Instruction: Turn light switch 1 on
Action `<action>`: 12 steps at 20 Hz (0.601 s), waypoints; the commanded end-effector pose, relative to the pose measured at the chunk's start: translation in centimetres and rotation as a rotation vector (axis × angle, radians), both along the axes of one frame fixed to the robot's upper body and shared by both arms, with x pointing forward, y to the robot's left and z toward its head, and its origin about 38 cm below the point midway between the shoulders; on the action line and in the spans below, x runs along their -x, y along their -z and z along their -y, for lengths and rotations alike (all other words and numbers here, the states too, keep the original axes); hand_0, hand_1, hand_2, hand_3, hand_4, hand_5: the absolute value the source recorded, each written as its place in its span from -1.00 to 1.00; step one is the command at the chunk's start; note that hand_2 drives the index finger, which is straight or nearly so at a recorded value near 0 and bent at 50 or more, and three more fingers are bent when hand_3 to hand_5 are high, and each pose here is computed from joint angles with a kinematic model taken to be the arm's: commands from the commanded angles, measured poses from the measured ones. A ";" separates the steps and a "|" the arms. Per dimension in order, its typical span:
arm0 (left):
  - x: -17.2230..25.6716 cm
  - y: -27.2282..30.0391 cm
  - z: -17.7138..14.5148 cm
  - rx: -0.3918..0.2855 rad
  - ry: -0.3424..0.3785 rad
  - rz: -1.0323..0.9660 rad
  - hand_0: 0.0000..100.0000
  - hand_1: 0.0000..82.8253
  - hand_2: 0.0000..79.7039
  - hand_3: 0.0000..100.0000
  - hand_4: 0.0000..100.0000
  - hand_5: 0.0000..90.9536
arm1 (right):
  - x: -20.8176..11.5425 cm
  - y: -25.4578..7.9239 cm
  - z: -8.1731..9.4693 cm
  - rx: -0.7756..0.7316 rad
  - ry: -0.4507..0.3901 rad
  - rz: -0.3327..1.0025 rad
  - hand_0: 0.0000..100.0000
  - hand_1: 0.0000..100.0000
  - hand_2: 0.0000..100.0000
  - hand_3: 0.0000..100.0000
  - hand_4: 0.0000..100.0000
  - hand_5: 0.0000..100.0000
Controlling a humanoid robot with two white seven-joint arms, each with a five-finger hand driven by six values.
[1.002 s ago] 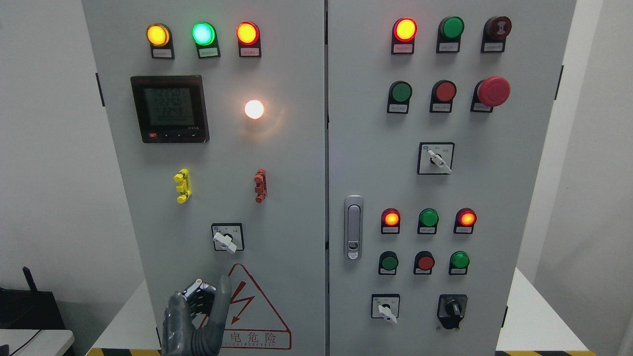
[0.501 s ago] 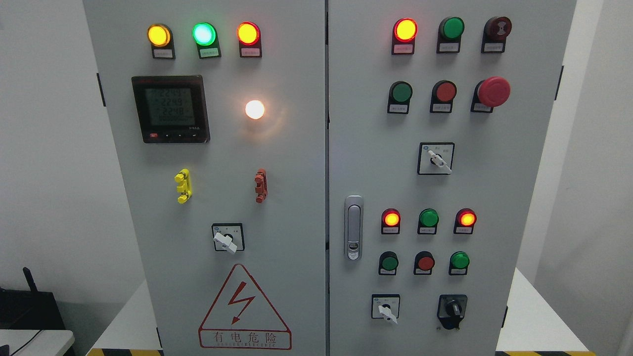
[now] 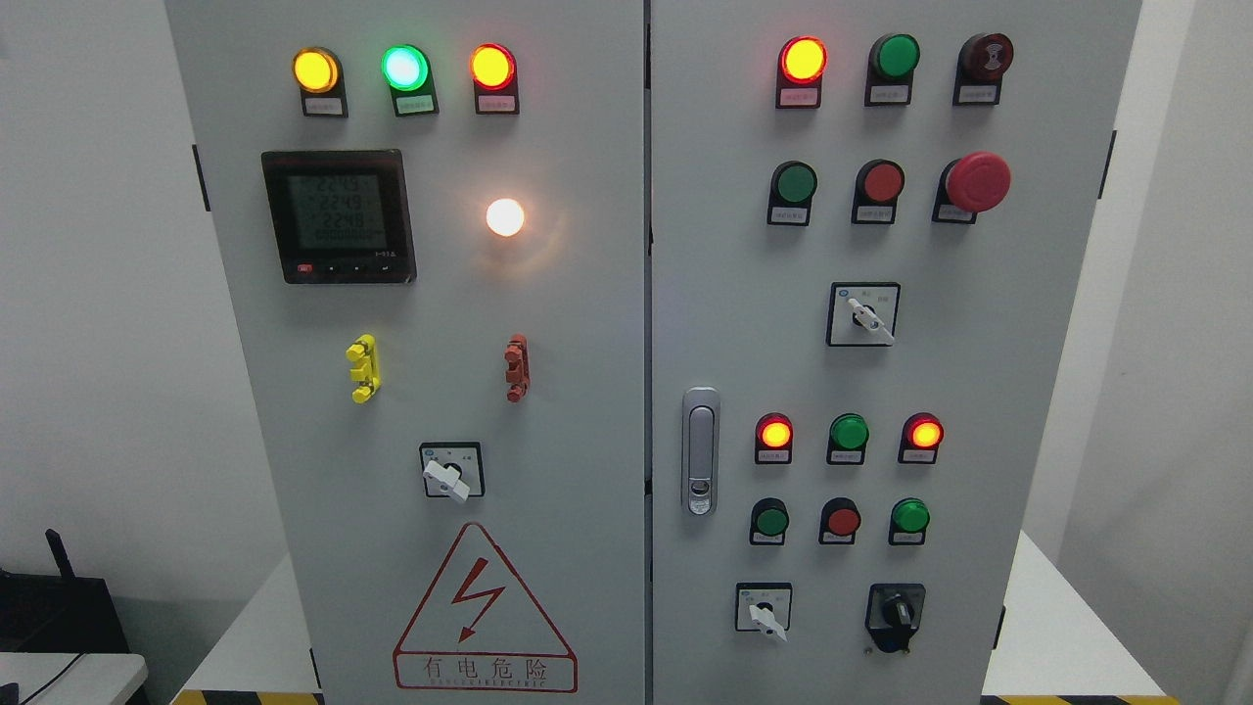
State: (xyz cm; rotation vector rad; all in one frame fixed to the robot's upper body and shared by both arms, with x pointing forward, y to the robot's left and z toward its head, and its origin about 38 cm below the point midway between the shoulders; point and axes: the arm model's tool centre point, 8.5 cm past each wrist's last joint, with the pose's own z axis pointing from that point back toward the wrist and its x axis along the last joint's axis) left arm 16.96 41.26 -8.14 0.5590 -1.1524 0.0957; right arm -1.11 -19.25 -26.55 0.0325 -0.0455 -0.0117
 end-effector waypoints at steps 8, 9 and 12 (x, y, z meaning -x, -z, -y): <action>25.8 16.4 9.2 0.549 0.024 -0.990 -0.21 -0.55 -1.00 -1.00 -0.96 -1.00 | 0.0 0.0 -0.1 -0.004 0.006 -0.001 -0.76 -0.22 -1.00 -1.00 -1.00 -1.00; 26.0 16.5 9.8 0.550 0.056 -1.018 -0.19 -0.56 -1.00 -1.00 -0.98 -1.00 | 0.0 0.0 -0.1 -0.004 0.006 -0.001 -0.76 -0.22 -1.00 -1.00 -1.00 -1.00; 24.5 17.1 11.5 0.533 0.157 -1.082 -0.15 -0.63 -1.00 -1.00 -1.00 -1.00 | 0.0 0.0 -0.1 -0.004 0.006 -0.001 -0.76 -0.22 -1.00 -1.00 -1.00 -1.00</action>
